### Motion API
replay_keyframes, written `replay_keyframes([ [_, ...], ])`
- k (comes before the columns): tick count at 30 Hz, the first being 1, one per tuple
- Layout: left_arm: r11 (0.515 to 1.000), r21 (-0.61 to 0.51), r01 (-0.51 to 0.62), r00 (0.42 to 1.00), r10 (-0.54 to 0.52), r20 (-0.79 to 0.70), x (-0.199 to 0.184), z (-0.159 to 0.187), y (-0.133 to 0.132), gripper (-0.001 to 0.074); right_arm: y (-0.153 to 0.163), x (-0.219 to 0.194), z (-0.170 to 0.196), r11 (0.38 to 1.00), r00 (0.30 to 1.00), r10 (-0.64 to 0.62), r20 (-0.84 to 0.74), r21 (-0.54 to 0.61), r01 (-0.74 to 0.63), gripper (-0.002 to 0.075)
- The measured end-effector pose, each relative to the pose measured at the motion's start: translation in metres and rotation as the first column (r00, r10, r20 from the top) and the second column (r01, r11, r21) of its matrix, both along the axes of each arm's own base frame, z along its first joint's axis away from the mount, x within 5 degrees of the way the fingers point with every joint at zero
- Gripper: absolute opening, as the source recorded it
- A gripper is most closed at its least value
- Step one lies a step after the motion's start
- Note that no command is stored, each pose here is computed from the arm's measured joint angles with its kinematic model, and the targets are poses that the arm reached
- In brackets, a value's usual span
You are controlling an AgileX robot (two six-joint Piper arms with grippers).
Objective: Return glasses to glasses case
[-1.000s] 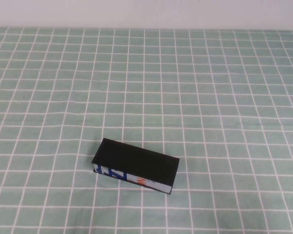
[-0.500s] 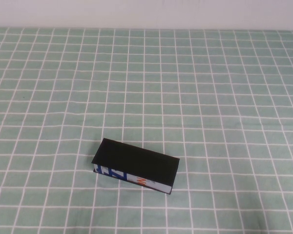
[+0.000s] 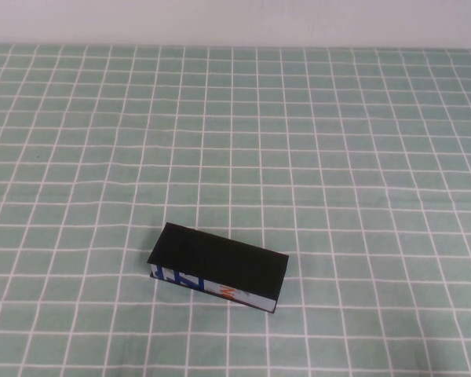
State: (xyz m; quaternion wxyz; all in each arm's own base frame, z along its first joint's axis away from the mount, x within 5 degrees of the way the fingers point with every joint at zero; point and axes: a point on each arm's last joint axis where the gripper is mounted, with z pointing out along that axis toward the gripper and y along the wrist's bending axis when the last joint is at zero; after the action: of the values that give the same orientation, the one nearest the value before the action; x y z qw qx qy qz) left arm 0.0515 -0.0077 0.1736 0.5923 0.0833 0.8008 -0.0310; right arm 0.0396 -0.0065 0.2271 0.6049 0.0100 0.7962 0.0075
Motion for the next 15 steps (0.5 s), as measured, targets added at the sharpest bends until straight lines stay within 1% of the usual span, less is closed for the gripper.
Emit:
replay_keyframes([
  [8, 1.000, 0.000, 0.000, 1.000, 0.000, 0.000, 0.0000, 0.0000, 0.0000, -0.0004, 0.0002, -0.0007, -0.0001, 1.000, 1.000, 0.002, 0.002, 0.008, -0.002, -0.0013],
  [10, 1.000, 0.000, 0.000, 1.000, 0.000, 0.000, 0.0000, 0.0000, 0.0000, -0.0004, 0.0018, -0.0008, -0.0004, 0.999, 1.000, 0.011, -0.002, 0.037, -0.011, -0.0013],
  [13, 1.000, 0.000, 0.000, 1.000, 0.000, 0.000, 0.0000, 0.0000, 0.0000, -0.0004, 0.0068, -0.0009, -0.0028, 0.992, 0.999, 0.044, -0.017, 0.121, -0.042, -0.0013],
  [15, 1.000, 0.000, 0.000, 1.000, 0.000, 0.000, 0.0000, 0.0000, 0.0000, -0.0004, 0.0096, 0.0013, -0.0081, 0.991, 0.997, 0.075, -0.010, 0.112, -0.074, -0.0013],
])
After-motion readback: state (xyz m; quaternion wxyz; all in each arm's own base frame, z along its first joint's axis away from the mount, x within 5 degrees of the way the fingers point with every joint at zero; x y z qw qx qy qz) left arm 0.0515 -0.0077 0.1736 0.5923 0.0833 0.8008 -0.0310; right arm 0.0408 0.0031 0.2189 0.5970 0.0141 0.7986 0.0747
